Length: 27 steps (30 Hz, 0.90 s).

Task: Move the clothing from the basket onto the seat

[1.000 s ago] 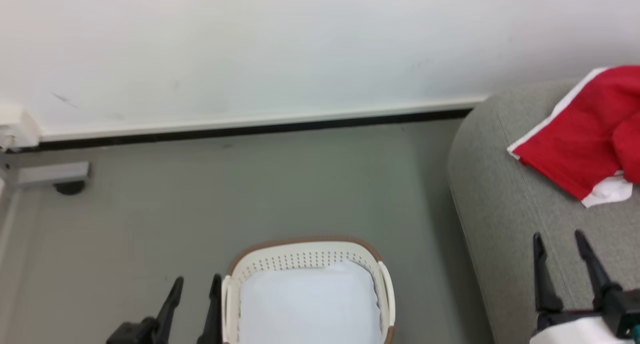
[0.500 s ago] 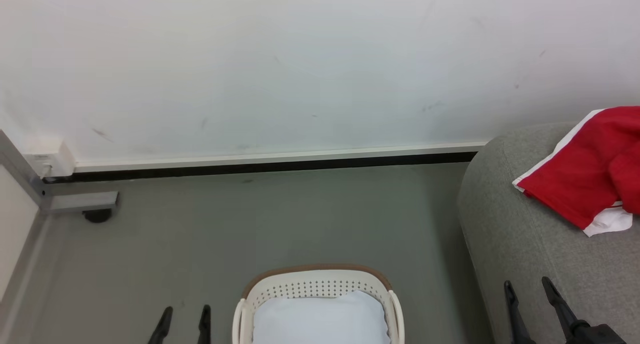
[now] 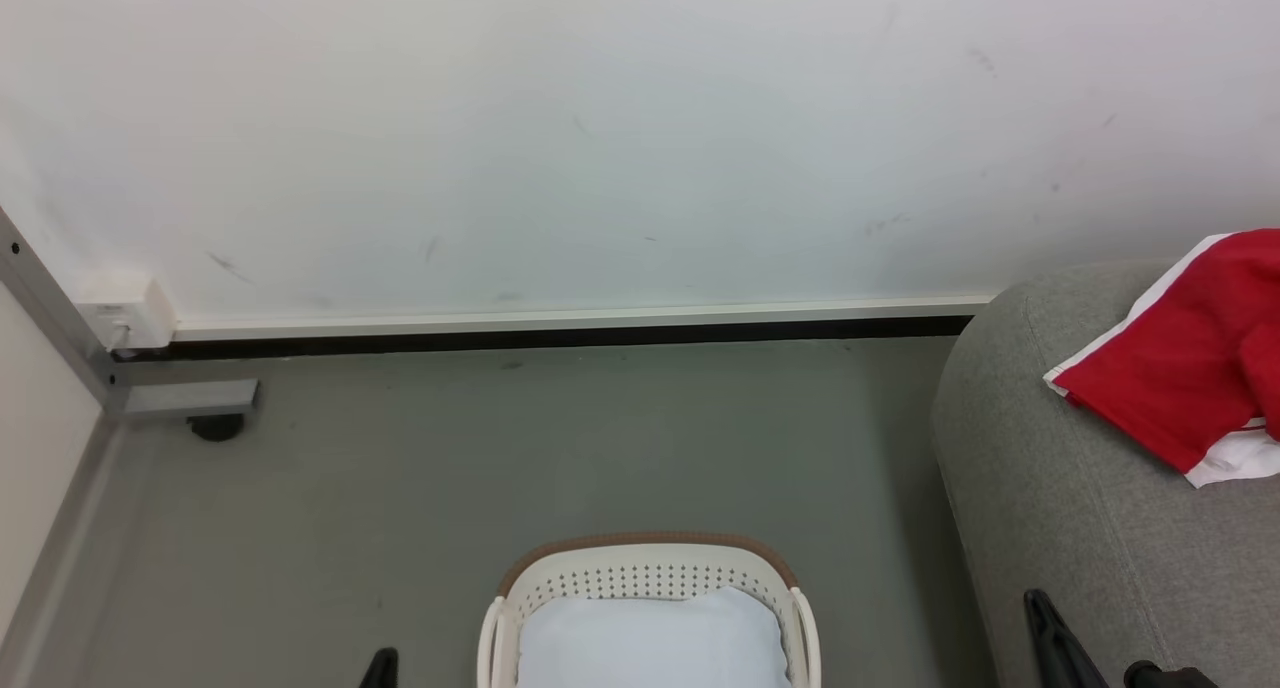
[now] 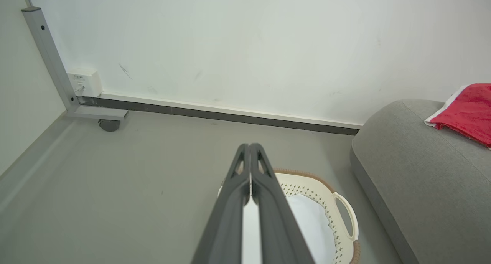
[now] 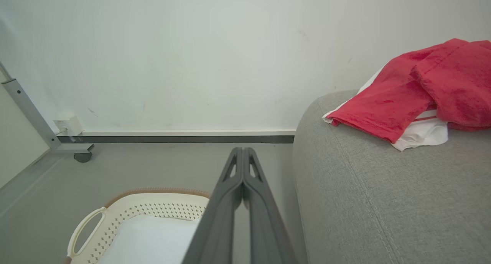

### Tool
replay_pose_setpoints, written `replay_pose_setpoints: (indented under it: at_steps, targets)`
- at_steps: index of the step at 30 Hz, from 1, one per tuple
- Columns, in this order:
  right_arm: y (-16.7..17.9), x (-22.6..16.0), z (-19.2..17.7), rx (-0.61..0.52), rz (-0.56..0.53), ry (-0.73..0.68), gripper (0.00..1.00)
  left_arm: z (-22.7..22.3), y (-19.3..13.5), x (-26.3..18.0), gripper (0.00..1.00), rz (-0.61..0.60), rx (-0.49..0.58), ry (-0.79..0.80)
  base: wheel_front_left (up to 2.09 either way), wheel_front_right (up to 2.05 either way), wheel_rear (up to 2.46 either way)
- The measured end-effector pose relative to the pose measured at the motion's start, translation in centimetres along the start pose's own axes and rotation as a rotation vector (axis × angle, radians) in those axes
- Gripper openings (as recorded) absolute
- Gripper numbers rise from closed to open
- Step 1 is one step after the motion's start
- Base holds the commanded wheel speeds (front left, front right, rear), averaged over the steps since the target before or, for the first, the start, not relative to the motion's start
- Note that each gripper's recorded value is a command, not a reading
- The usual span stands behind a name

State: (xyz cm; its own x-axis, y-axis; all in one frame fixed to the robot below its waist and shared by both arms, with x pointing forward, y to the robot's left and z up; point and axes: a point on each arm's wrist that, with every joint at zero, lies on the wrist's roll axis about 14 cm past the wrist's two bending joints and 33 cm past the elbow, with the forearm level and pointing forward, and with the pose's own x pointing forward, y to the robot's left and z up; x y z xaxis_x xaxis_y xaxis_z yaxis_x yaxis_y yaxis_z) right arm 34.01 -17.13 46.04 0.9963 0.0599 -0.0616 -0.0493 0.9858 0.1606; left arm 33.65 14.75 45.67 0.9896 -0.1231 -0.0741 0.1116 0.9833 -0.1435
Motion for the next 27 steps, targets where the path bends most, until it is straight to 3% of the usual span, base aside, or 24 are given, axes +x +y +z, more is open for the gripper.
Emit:
replay_pose_setpoints:
  at_steps: [27]
  targets:
    - [-2.0,1.0,0.7,0.460,-0.103,0.002,0.00,1.7,2.6,1.4,0.00,0.127,-0.462,-0.021,0.00,0.00,0.00]
